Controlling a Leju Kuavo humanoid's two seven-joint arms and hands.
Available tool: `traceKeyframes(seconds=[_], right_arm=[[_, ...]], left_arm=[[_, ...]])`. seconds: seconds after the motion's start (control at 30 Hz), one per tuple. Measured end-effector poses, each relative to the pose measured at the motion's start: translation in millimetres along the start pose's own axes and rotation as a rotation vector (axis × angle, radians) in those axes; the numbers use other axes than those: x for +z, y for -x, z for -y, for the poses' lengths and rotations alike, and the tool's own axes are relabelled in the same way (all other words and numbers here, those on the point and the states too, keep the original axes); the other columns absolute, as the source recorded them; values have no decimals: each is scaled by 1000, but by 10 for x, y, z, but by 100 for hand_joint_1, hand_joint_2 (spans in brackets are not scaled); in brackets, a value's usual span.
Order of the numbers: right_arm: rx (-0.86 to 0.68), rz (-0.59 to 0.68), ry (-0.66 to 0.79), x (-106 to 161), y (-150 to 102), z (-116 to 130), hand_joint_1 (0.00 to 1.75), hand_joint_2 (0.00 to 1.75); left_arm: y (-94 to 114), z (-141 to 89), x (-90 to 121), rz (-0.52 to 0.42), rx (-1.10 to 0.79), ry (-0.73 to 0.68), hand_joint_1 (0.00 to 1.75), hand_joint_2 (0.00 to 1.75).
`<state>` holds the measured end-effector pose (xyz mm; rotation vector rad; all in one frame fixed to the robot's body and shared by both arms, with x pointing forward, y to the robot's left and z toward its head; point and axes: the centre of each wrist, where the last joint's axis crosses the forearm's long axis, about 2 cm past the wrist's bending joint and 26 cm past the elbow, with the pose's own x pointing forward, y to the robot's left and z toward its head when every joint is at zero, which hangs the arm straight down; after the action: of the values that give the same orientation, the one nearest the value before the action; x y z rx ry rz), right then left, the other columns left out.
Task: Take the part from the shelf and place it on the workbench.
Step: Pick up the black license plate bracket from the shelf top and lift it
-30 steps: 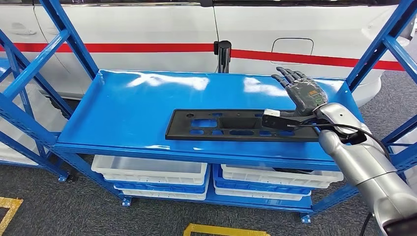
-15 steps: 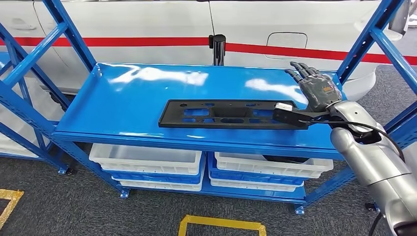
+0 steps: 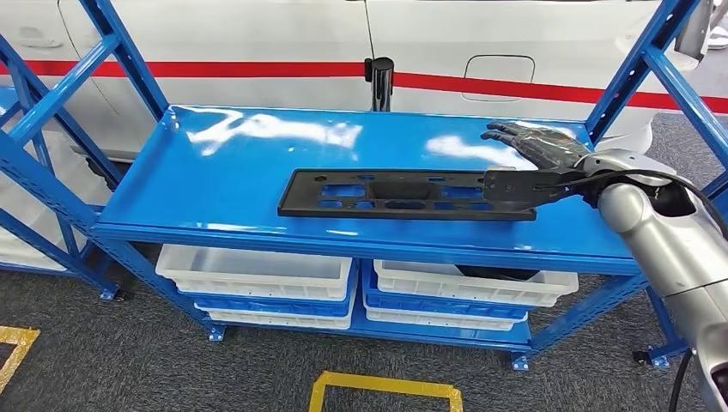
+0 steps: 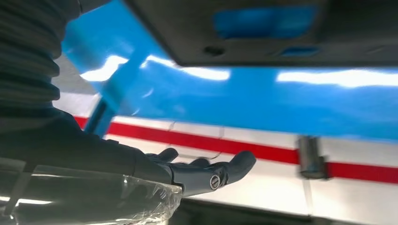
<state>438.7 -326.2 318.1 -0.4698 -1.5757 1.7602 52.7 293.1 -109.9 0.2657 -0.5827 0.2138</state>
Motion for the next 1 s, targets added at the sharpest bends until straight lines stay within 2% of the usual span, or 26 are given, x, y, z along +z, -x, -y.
traceKeyframes(seconds=[0.13,0.63,0.8,1.0], right_arm=[[-21,30,-15,17,-26,176,0,175],[6,27,-93,33,-29,245,0,175],[57,-3,-152,-78,-94,16,0,175],[100,-20,-211,-262,-157,-561,0,175]], left_arm=[[-7,3,-3,-9,12,-7,0,0],[1,17,5,-31,29,-11,0,0],[8,16,8,-31,26,-10,0,0],[-28,17,-10,-14,6,-1,0,0]])
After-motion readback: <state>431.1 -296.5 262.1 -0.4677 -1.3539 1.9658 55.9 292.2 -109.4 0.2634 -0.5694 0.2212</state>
